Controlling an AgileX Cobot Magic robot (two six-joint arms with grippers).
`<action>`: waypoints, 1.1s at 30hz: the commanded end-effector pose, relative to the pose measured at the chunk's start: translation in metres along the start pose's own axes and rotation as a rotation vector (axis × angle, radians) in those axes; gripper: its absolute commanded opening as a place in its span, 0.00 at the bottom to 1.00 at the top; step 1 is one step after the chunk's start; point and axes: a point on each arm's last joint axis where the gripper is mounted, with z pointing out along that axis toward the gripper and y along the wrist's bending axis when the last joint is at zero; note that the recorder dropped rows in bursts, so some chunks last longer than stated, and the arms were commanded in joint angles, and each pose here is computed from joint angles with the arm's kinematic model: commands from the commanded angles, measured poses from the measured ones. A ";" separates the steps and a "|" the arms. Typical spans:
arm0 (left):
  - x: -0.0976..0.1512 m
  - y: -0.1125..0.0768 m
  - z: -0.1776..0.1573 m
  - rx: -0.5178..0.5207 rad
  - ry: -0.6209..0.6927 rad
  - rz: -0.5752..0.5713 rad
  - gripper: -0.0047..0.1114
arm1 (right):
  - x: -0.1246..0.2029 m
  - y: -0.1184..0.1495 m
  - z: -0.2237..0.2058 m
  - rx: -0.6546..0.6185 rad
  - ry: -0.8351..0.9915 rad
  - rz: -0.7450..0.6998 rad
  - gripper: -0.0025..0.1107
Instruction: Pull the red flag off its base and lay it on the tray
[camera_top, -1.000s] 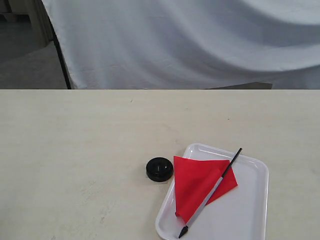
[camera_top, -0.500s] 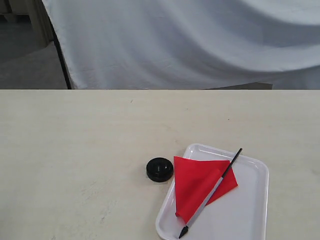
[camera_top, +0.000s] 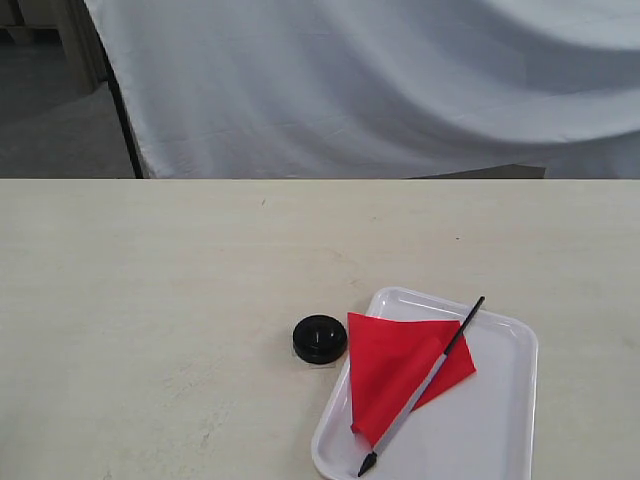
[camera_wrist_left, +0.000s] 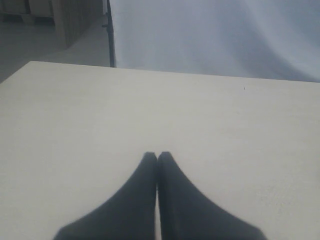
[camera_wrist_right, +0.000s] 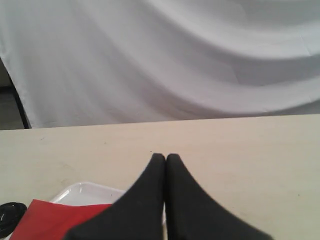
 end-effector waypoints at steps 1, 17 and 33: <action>0.001 0.000 0.000 0.004 0.002 0.002 0.04 | 0.002 0.000 0.000 -0.003 0.017 0.017 0.02; 0.001 0.000 0.000 0.004 0.002 0.002 0.04 | 0.005 0.000 0.000 0.002 0.050 0.077 0.02; 0.001 0.000 0.000 0.004 0.002 0.002 0.04 | 0.006 -0.001 0.000 0.013 0.057 -0.040 0.02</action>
